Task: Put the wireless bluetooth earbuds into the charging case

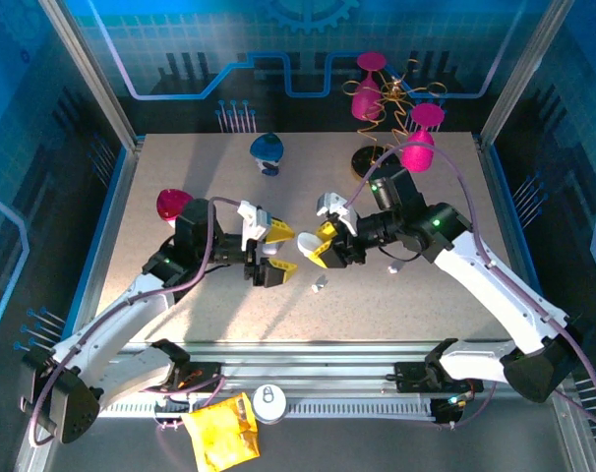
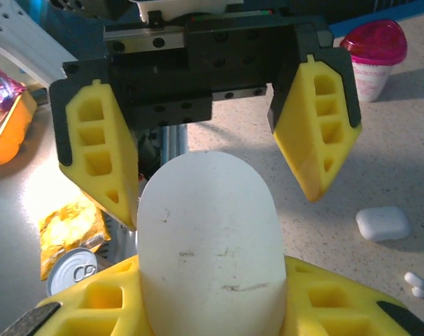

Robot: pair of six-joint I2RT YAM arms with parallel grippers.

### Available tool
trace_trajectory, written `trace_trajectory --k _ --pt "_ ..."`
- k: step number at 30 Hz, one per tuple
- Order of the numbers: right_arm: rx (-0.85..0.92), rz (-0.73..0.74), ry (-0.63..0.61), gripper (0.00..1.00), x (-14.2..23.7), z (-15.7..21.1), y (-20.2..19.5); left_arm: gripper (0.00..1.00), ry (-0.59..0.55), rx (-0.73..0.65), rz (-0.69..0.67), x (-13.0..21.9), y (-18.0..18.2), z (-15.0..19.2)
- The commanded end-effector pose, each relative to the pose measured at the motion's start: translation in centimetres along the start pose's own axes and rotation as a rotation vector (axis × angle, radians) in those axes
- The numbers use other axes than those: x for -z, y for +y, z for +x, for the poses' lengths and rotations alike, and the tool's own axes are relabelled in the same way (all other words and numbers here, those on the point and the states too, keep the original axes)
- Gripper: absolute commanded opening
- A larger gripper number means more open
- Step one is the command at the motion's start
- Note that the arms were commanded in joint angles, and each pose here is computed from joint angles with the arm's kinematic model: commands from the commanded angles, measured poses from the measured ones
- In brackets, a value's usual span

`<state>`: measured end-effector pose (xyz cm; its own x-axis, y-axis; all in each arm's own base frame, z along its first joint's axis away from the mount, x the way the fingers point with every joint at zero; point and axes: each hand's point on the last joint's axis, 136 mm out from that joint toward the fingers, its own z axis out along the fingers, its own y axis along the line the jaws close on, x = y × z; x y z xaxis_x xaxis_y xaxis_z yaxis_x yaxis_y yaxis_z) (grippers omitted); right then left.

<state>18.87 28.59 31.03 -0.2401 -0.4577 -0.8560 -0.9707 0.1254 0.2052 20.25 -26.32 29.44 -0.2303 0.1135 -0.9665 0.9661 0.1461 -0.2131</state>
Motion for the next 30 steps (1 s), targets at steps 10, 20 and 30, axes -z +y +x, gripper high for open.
trace_trajectory --k 10,20,30 --pt "-0.004 -0.081 0.028 0.26 -0.8 -0.7 1.4 0.74 -0.040 -0.087 0.098 -0.3 -2.5 -2.4" --pt "-0.011 -0.089 0.044 0.26 -1.1 -0.4 1.4 0.61 -0.038 -0.090 0.110 -0.5 -2.8 -2.4" --pt "-0.013 -0.086 0.053 0.26 -1.3 -0.1 1.3 0.53 -0.038 -0.091 0.114 -0.5 -3.1 -2.6"
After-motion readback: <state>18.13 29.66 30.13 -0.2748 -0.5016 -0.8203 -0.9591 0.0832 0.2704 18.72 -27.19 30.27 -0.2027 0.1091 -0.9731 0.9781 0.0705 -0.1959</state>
